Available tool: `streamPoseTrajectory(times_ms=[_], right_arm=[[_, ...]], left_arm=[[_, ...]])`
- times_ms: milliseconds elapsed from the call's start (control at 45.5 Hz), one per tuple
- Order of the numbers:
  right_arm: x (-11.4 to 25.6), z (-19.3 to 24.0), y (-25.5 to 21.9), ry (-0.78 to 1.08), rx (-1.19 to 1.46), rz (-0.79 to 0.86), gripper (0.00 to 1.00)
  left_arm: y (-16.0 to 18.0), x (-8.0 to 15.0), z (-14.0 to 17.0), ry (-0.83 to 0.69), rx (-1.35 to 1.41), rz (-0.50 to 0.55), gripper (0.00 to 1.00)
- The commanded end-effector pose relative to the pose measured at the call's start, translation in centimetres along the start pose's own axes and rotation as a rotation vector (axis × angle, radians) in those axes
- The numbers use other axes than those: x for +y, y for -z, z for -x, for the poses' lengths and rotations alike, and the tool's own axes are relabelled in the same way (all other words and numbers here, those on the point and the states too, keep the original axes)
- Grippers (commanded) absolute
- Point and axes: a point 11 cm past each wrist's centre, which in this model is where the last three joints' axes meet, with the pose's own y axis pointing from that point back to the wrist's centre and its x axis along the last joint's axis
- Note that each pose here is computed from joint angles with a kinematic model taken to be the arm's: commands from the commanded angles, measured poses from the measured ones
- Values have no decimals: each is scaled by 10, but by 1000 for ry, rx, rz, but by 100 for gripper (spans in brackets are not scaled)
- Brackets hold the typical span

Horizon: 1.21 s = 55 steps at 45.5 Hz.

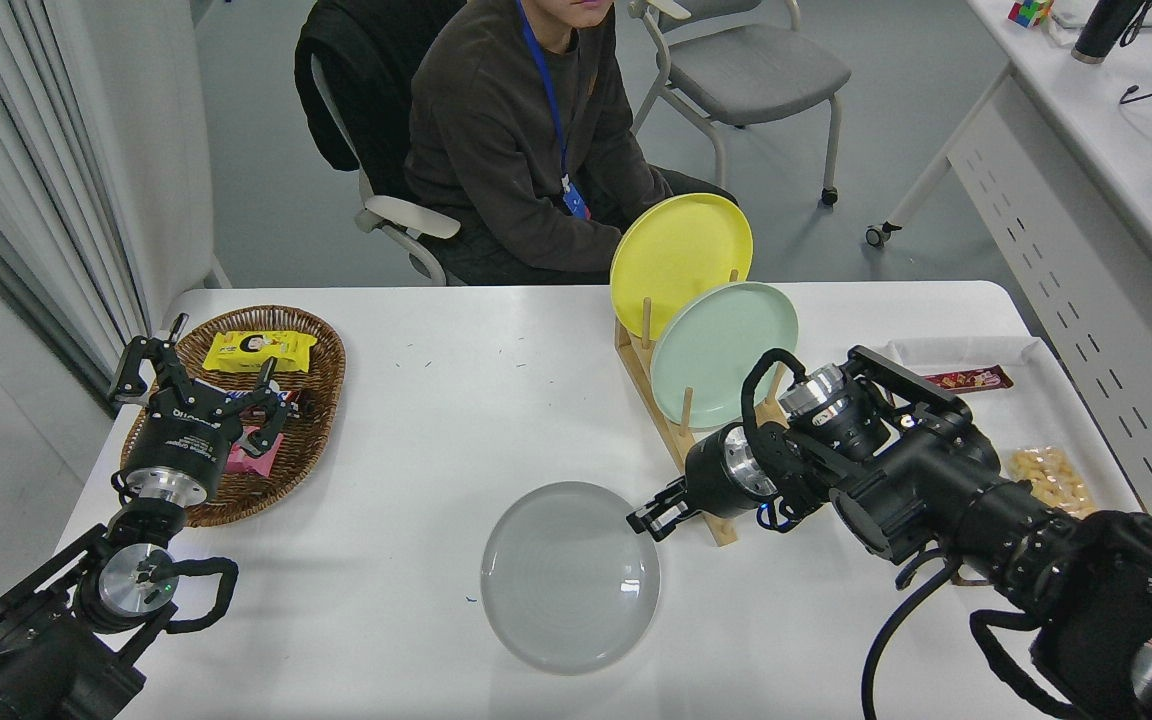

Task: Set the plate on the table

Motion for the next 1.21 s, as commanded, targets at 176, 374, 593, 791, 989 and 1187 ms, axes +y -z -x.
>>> streamPoseTrajectory(times_ms=[176, 374, 593, 791, 989, 1187], right_arm=[[2, 3, -1, 15, -6, 9, 0], [1, 3, -3, 15, 1, 13, 0], [1, 3, -3, 14, 0, 16, 31], [1, 3, -4, 14, 2, 19, 38], [2, 4, -5, 18, 2, 23, 38], [2, 6, -8, 22, 12, 30, 40]], left_arm=[[0, 0, 0, 0, 0, -1, 98], [0, 0, 0, 0, 0, -1, 98], [0, 0, 0, 0, 0, -1, 98], [0, 0, 0, 0, 0, -1, 98], [0, 0, 0, 0, 0, -1, 98], [0, 0, 0, 0, 0, -1, 98]])
